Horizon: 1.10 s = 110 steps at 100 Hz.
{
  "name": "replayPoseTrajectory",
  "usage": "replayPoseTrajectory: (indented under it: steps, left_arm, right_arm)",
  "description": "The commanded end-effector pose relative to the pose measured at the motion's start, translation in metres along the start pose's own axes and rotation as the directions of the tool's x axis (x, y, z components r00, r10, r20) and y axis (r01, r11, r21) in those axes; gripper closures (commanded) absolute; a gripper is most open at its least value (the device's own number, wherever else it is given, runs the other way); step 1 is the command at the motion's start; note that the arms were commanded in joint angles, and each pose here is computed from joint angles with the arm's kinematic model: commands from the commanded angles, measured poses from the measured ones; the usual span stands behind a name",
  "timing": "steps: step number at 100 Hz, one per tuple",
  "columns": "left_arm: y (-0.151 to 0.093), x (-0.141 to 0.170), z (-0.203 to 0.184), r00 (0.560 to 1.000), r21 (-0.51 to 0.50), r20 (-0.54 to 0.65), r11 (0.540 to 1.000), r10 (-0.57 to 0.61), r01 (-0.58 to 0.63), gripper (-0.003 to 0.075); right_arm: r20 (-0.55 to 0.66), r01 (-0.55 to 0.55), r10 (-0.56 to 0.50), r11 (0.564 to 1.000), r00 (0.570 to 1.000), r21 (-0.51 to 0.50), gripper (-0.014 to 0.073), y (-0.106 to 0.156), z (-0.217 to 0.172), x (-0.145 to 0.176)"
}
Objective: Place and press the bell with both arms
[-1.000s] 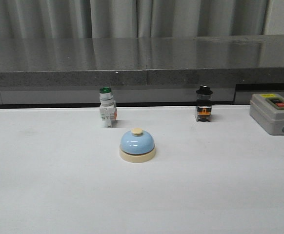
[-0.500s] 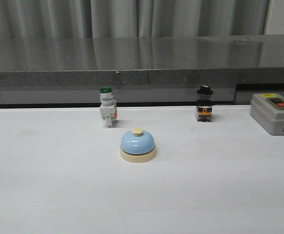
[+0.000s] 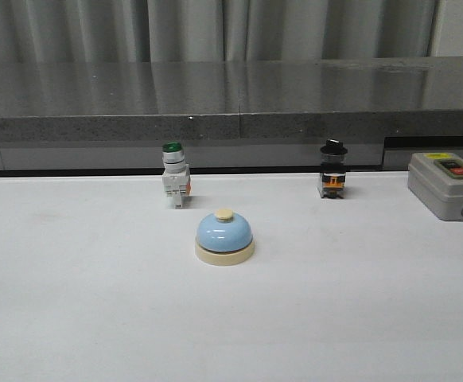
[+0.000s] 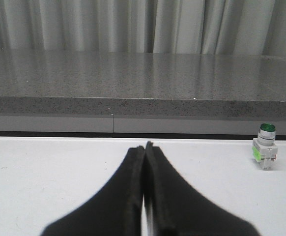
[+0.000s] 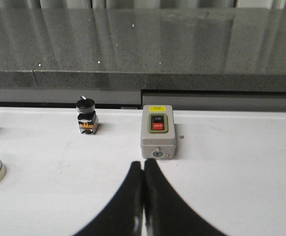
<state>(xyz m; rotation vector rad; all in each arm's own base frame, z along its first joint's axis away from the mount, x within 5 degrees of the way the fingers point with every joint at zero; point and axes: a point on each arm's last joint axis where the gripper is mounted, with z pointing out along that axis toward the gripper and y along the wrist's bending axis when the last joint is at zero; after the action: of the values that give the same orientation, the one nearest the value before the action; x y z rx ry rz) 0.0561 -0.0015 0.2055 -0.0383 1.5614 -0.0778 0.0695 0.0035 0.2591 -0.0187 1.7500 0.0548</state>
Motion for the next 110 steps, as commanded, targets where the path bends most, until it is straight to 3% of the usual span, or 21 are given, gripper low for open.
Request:
replayPoseTrajectory:
  steps: [1, 35, 56, 80, 110]
  left_arm:
    - [0.0, 0.005, -0.001, 0.997, 0.006, 0.07, 1.0, -0.02, 0.02, 0.0741]
    - [0.0, 0.005, -0.001, 0.997, 0.006, 0.07, 1.0, -0.02, 0.02, 0.0741]
    - [0.0, 0.005, -0.001, 0.997, 0.006, 0.07, 1.0, -0.02, 0.02, 0.0741]
    - [0.0, 0.005, -0.001, 0.997, 0.006, 0.07, 1.0, -0.02, 0.02, 0.0741]
    - [0.0, 0.005, -0.001, 0.997, 0.006, 0.07, 1.0, -0.02, 0.02, 0.0741]
  right_arm:
    - [0.016, -0.006, 0.006, 1.0, 1.0, 0.002, 0.0664, 0.001, 0.005, -0.03]
    - [-0.284, -0.005, 0.003, 1.0, 0.959, -0.008, 0.0664, 0.004, 0.062, -0.081]
    - [-0.355, 0.009, -0.039, 0.996, 0.934, -0.087, 0.0664, 0.021, 0.107, -0.108]
    - [-0.448, 0.04, -0.158, 0.964, 0.88, -0.261, 0.0664, 0.073, 0.16, -0.122]
    - [-0.552, 0.071, -0.336, 0.893, 0.763, -0.445, 0.0664, 0.156, 0.213, -0.106]
